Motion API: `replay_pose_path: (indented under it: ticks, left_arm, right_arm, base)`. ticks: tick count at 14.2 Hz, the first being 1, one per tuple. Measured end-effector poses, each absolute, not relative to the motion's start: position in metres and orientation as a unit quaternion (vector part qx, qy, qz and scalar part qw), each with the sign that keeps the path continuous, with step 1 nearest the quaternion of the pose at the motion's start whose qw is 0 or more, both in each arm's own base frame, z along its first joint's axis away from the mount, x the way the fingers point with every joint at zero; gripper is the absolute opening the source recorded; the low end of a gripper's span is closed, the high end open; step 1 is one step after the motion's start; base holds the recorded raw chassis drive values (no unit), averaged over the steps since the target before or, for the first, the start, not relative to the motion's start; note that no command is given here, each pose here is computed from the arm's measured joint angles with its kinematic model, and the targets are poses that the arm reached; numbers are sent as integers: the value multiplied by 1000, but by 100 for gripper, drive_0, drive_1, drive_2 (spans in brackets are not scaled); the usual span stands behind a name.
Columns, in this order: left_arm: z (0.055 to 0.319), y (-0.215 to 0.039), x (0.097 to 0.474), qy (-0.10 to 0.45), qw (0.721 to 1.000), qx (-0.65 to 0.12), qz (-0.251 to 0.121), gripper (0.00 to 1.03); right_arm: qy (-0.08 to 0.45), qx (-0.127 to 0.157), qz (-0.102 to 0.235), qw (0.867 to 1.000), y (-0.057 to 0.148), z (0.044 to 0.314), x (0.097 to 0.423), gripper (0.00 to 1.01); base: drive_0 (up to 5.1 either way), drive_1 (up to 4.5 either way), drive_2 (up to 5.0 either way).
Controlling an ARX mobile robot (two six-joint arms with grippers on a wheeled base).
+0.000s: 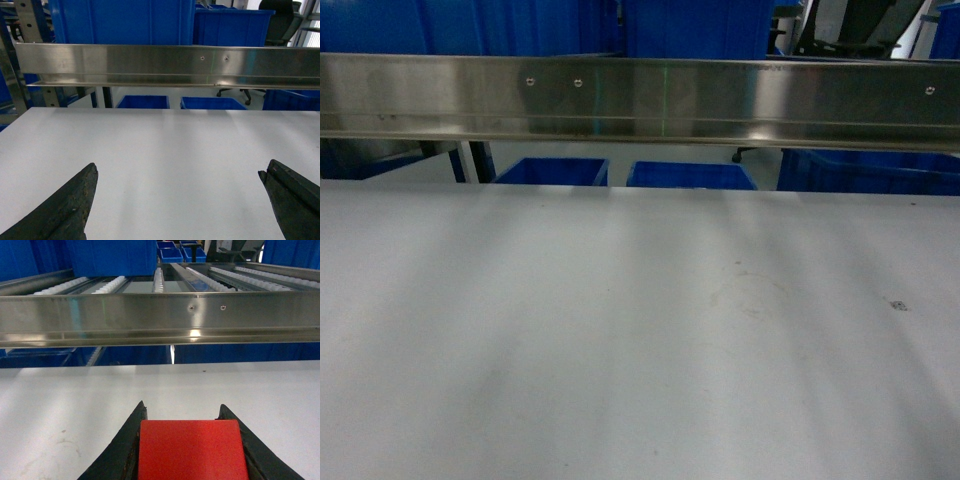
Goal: Place magnetic block on left shelf second layer
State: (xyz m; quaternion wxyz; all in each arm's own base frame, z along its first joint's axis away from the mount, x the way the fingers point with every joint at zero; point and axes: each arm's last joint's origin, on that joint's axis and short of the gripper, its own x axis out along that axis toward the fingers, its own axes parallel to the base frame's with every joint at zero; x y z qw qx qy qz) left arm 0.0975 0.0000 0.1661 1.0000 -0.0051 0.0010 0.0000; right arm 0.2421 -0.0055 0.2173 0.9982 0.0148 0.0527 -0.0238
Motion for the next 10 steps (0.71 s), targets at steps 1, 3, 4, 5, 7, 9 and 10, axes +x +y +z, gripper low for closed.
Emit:
replay_pose_path:
  ticks: [1, 3, 4, 5, 7, 9, 10]
  left_arm:
    - [166, 0, 98, 1, 1000, -5, 0, 98]
    - [166, 0, 98, 1, 1000, -5, 0, 98]
    - [166, 0, 98, 0, 1000, -5, 0, 98]
    - [166, 0, 98, 0, 1000, -5, 0, 98]
    - [166, 0, 98, 1, 1000, -5, 0, 98]
    - [166, 0, 98, 0, 1000, -5, 0, 98]
    - [166, 0, 98, 1, 1000, -5, 0, 98]
  right_arm:
    - [53, 15, -24, 998, -6, 217, 242, 34]
    - [52, 15, -23, 998, -5, 218, 242, 34]
    - [52, 15, -23, 998, -5, 218, 242, 34]
    - [53, 15, -23, 998, -5, 218, 242, 34]
    - [52, 15, -24, 998, -6, 217, 242, 34]
    - [54, 15, -24, 998, -6, 217, 242, 34]
    - [52, 15, -24, 998, -6, 218, 242, 34]
  base:
    - [-468, 264, 264]
    - [-482, 252, 252]
    - [-504, 233, 233]
    - [-505, 232, 232]
    - [-495, 241, 241]
    - [-484, 252, 252]
    - [-496, 240, 240]
